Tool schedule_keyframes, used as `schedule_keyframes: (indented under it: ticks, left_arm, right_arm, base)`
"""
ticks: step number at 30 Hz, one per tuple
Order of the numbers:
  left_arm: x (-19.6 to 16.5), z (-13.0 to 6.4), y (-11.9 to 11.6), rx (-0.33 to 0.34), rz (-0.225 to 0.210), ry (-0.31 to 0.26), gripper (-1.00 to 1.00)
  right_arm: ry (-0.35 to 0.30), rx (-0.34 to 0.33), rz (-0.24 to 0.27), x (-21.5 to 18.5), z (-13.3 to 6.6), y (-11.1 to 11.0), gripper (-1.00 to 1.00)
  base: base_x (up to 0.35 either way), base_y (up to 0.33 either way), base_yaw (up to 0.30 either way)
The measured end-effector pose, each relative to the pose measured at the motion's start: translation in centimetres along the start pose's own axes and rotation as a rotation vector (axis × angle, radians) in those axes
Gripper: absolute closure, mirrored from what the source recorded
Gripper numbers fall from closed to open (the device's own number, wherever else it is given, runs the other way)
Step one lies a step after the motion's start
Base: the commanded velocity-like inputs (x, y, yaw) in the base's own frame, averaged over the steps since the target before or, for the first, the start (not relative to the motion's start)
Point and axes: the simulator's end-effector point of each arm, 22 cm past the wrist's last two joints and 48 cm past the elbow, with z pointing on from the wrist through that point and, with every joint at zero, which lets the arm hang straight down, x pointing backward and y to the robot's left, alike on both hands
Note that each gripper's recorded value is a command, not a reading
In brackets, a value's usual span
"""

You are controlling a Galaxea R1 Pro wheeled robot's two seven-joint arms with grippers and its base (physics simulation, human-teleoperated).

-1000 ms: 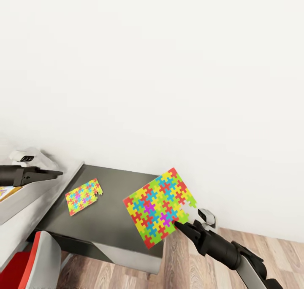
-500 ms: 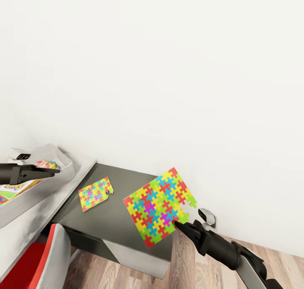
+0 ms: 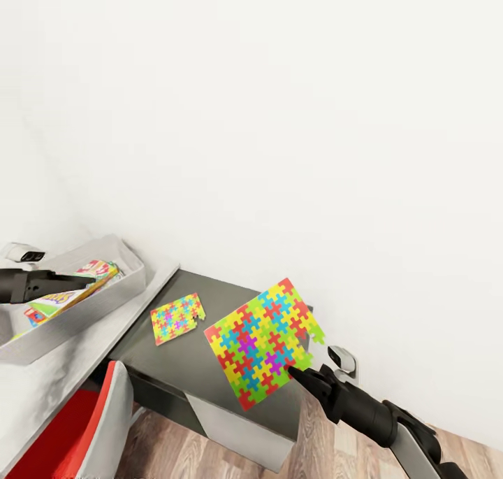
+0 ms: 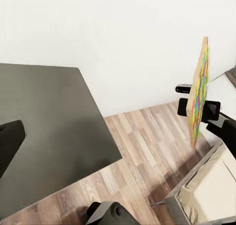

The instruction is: Put all the toys in the child's room - the three board games (two on the bed and one on the table), the two jigsaw puzzles on the table, and the tennis ball on the table - inside the toy box on the table in the child's room.

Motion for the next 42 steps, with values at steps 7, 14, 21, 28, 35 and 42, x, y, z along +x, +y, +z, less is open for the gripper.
schedule_keyframes:
  ticks: [7,14,21,28,35,42]
  left_arm:
    - [-0.1,-0.2,-0.3,-0.001,0.006,-0.002,-1.00]
    - [-0.2,-0.3,-0.6,-0.002,0.010,-0.003,-1.00]
    - [0.0,0.0,-0.4,0.002,0.007,-0.004,-1.00]
    - [3.5,2.1,1.3,0.011,-0.057,0.043,-1.00]
    - [7.0,4.3,1.9,0.050,-0.175,0.082,-1.00]
    - [10.3,6.3,2.3,0.087,-0.261,0.113,-1.00]
  right_arm:
    - [0.003,0.005,0.001,0.1,0.1,0.0,1.00]
    - [0.002,0.004,-0.002,0.0,0.3,0.2,1.00]
    - [-0.006,0.016,-0.008,0.0,0.1,-0.1,1.00]
    - [-0.017,0.103,-0.059,-0.8,-1.0,-2.5,1.00]
    - [-0.025,0.184,-0.073,-1.2,-2.6,-4.9,1.00]
    - [-0.039,0.221,-0.064,-1.5,-3.6,-6.1,1.00]
  base:
    - [0.000,0.000,0.219]
    - [0.000,0.000,0.230]
    - [0.000,0.000,0.058]
    - [0.000,0.000,0.000]
    - [0.000,0.000,0.000]
    - [0.000,0.000,0.000]
